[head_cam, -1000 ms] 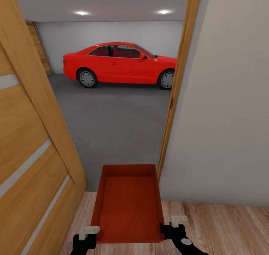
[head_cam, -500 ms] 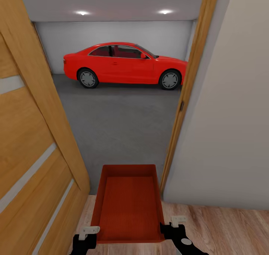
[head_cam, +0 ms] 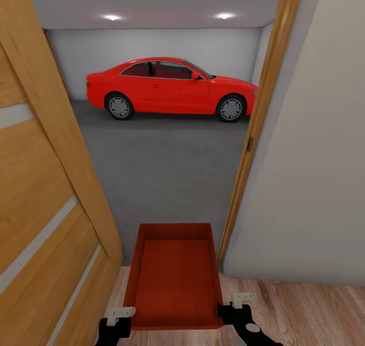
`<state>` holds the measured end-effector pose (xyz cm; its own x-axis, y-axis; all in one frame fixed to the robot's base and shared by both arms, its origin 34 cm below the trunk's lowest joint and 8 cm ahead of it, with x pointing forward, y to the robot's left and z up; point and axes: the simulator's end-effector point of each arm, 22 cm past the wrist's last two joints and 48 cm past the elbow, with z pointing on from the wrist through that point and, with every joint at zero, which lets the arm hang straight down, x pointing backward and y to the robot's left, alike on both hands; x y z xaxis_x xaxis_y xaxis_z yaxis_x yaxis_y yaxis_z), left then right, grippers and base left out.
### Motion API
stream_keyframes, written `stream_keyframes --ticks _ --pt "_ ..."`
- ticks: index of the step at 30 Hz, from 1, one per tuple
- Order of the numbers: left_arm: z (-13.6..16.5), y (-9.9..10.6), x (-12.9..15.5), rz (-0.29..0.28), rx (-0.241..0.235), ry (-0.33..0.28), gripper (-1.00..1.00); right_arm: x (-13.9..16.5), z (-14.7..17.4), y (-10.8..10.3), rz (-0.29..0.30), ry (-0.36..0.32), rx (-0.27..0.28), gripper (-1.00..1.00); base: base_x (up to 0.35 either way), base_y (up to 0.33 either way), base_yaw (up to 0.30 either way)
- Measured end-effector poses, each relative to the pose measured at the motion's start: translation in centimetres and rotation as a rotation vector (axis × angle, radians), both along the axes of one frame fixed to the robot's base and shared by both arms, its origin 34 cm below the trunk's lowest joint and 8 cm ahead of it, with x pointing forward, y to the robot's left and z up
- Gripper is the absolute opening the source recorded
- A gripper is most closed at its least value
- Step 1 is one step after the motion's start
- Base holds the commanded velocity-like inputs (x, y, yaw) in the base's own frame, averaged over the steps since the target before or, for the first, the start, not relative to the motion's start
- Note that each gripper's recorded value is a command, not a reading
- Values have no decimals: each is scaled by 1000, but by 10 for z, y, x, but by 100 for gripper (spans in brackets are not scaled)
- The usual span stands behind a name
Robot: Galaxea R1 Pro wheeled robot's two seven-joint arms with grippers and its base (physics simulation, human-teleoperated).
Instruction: Move the two storage containers from the living room to the garage. In the garage, place one container on the floor and stack the other container on top of it (either order is fine).
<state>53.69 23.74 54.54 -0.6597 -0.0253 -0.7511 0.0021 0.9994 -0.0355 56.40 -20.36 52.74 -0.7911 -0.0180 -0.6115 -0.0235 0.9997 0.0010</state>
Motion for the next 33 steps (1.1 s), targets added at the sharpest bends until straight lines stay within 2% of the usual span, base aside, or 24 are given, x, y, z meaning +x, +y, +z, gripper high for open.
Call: stream_keyframes --ticks 11,22,33 --pt "0 0 0 0 0 0 -100 0 0 0 0 0 0 -100 32 46 -5" --pt "0 0 0 0 0 0 -100 0 0 0 0 0 0 -100 1 1 -181" --pt "0 0 0 0 0 0 -100 0 0 0 0 0 0 -100 0 12 -25"
